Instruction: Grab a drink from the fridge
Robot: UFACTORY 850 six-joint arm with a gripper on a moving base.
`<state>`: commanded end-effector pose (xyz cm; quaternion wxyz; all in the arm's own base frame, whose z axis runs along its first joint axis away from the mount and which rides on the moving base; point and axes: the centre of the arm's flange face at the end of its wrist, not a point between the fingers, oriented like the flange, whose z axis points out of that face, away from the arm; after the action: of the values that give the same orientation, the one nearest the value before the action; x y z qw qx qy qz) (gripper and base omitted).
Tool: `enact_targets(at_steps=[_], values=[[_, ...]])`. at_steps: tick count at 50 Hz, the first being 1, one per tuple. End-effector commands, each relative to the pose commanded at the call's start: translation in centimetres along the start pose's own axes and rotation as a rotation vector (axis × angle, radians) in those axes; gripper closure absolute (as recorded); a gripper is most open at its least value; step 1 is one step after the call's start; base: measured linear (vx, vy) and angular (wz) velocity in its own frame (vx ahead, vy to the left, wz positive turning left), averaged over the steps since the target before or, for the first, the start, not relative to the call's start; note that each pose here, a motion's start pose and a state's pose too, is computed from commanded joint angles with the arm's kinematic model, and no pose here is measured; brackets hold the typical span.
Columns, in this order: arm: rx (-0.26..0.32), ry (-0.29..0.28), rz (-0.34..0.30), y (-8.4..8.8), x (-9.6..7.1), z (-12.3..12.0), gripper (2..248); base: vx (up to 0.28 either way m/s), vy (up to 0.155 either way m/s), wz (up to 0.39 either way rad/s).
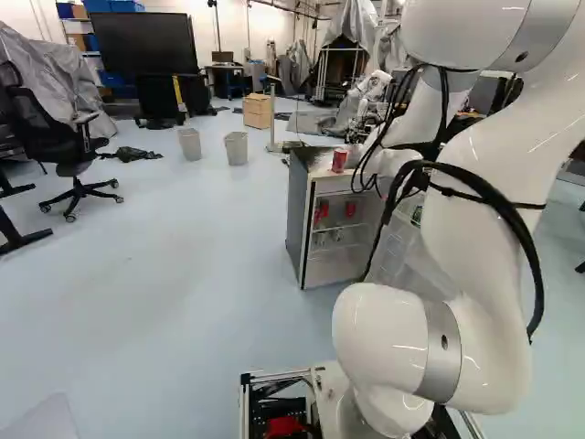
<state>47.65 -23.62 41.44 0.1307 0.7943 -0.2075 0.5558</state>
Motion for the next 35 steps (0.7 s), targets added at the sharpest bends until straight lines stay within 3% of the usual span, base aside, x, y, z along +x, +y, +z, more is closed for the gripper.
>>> enact_targets(at_steps=[14,35], values=[[-0.053,-0.007,0.034,2.4,1.2,-0.4,3,0.000,0.000,0.000],[-0.151,-0.115,0.135,6.0,2.1,-1.0,3,0.000,0.000,0.000]])
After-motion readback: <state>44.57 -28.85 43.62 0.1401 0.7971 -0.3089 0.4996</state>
